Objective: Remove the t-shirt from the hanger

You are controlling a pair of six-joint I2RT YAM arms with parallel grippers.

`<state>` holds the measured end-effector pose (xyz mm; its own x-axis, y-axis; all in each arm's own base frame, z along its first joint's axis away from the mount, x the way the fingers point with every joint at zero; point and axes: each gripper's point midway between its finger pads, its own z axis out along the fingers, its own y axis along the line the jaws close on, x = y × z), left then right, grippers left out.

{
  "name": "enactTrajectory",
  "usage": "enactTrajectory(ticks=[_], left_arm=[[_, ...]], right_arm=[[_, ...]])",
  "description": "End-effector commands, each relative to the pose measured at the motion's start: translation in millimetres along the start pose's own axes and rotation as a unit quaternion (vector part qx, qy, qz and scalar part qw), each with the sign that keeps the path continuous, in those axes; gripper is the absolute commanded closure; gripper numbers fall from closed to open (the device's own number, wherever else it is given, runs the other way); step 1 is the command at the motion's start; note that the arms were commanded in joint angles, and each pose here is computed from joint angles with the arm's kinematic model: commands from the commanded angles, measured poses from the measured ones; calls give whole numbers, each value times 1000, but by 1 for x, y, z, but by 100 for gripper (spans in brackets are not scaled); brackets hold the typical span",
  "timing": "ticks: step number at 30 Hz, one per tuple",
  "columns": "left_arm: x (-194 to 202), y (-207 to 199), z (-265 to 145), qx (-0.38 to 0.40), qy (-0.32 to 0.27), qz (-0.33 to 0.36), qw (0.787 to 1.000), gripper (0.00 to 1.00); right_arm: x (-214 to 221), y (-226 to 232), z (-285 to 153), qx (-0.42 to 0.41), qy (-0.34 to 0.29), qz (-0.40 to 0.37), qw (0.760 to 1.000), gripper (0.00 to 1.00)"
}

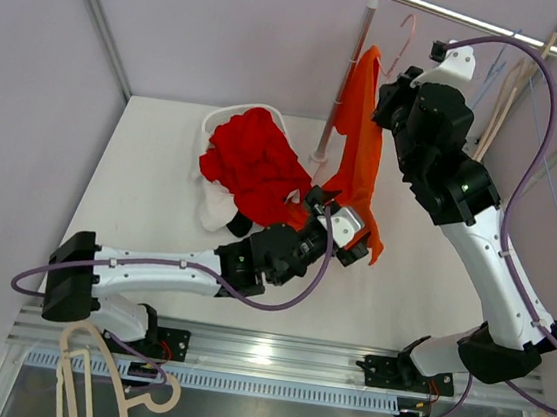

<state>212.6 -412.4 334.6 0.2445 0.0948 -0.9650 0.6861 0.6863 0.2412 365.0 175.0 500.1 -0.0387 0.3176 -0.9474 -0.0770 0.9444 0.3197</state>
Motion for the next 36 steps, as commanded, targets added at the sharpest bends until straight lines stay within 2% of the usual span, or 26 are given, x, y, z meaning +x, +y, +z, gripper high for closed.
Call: enactTrajectory(ticks=[1,2,4,5,6,14,23,28,36], left_arm=[[-26,17,16,-40,-19,-13,999,0],[-27,18,18,-42,-18,-19,999,1],[-29,15,22,-27,-18,-21,999,32],[-28,13,23,-22,-17,-26,999,57],[-29,11,23,-20,-15,-29,999,98],[-58,-6,-14,0,-30,-50,998,99],[-93,-71,-64,76,-47,-88,992,99],[-82,-105,-79,121,-39,-108,986,99],[-34,-147,-96,160,-5,-112,981,99]], right_arm=[[-49,7,-21,-18,-58,47,997,100],[-48,8,-22,-19,-56,46,997,100],[-49,7,-23,-18,-57,45,997,100],[-50,7,-23,-16,-59,45,997,100],[-52,6,-23,-14,-63,41,997,100],[-58,-4,1,41,-95,0,995,100],[-39,-5,53,72,-74,-32,994,100],[-35,-4,65,78,-70,-37,994,100],[-49,-6,61,79,-78,-34,993,100]])
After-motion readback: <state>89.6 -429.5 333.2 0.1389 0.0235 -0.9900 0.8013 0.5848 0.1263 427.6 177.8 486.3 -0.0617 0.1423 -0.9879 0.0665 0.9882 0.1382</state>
